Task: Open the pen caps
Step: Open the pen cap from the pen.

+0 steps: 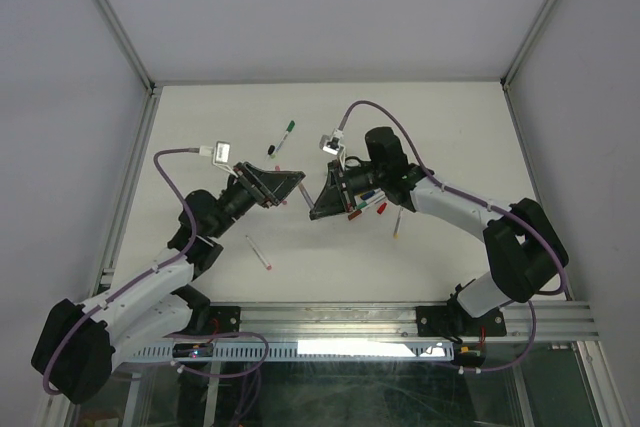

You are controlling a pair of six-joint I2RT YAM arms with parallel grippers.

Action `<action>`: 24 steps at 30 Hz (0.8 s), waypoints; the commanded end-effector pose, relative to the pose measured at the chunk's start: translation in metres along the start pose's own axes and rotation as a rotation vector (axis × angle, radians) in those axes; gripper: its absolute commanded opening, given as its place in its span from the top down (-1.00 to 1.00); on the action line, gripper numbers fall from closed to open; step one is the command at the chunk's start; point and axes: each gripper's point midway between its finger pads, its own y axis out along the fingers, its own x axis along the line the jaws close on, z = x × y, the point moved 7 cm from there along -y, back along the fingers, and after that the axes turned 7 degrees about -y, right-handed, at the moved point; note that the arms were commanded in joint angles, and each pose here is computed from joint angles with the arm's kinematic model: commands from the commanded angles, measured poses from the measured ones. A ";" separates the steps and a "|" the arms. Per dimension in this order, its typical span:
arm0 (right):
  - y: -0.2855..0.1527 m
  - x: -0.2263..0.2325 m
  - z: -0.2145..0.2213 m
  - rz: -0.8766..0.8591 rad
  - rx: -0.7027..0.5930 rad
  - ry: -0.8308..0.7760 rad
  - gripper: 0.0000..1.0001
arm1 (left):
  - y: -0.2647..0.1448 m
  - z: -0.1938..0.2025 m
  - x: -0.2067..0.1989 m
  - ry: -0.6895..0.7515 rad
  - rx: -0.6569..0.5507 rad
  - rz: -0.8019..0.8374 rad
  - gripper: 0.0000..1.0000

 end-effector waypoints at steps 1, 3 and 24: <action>-0.001 0.013 -0.019 -0.096 -0.014 -0.164 1.00 | 0.006 -0.006 -0.006 0.000 0.014 -0.017 -0.55; 0.000 0.013 -0.019 -0.095 -0.013 -0.164 1.00 | 0.006 -0.007 -0.006 0.002 0.006 -0.026 -0.53; 0.003 0.008 -0.016 -0.082 0.004 -0.142 1.00 | 0.007 0.001 -0.008 0.009 0.070 0.039 0.68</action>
